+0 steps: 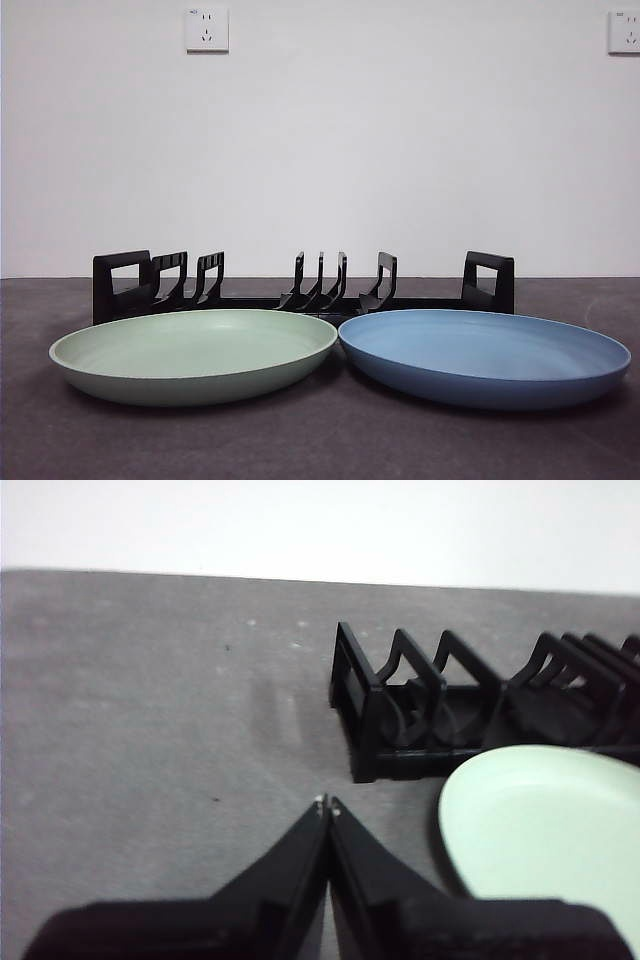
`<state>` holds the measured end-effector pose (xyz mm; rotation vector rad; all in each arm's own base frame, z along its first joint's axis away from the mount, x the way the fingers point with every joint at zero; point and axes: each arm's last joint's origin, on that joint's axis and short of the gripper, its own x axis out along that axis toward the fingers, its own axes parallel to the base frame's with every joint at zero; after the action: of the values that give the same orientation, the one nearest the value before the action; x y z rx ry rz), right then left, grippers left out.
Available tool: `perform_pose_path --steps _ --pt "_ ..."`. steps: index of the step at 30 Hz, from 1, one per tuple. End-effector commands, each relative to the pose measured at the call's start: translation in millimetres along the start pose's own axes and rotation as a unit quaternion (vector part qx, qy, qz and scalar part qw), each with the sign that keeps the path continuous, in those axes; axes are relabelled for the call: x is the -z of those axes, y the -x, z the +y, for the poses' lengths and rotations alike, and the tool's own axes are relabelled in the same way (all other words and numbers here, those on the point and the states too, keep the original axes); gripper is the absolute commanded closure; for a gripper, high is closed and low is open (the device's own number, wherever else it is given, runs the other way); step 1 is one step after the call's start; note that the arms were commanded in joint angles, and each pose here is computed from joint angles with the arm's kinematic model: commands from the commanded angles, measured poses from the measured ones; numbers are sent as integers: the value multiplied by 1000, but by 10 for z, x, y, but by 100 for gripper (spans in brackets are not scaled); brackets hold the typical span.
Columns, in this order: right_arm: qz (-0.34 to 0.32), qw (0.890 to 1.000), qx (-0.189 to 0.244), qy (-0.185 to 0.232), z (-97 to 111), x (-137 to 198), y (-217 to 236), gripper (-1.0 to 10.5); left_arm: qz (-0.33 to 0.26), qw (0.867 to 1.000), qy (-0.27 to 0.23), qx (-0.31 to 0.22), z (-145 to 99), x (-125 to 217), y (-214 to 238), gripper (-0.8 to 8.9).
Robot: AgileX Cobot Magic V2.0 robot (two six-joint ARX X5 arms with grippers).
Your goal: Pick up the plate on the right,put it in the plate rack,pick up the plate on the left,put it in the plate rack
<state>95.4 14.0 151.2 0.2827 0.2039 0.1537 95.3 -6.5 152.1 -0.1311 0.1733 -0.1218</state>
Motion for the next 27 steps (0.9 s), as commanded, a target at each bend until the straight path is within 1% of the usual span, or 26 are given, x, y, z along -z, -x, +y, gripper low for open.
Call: perform_pose_path --steps 1,4,6,9,16,19,23,25,27 --pt "9 998 1 -58 -6 23 -4 951 2 998 53 19 -5 29 -12 820" --pt "8 998 2 -70 14 -43 23 958 3 997 62 48 -27 -6 1 820" --pt "10 997 3 -70 35 -106 45 958 5 995 88 52 -36 -43 16 820" --pt "27 997 9 -71 65 -202 72 958 15 993 104 60 -52 -108 38 820" --pt "90 993 33 -73 128 -426 17 958 39 989 107 92 -104 -351 39 820" --pt "119 990 42 -70 150 -511 -71 958 46 990 98 91 -117 -479 3 820" --pt "173 983 22 -50 193 -616 -229 958 67 991 75 89 -132 -649 -81 820" --pt "197 979 13 -48 210 -655 -304 957 80 990 77 90 -139 -726 -127 820" --pt "240 969 8 -49 228 -708 -429 955 105 985 74 115 -162 -845 -218 820"
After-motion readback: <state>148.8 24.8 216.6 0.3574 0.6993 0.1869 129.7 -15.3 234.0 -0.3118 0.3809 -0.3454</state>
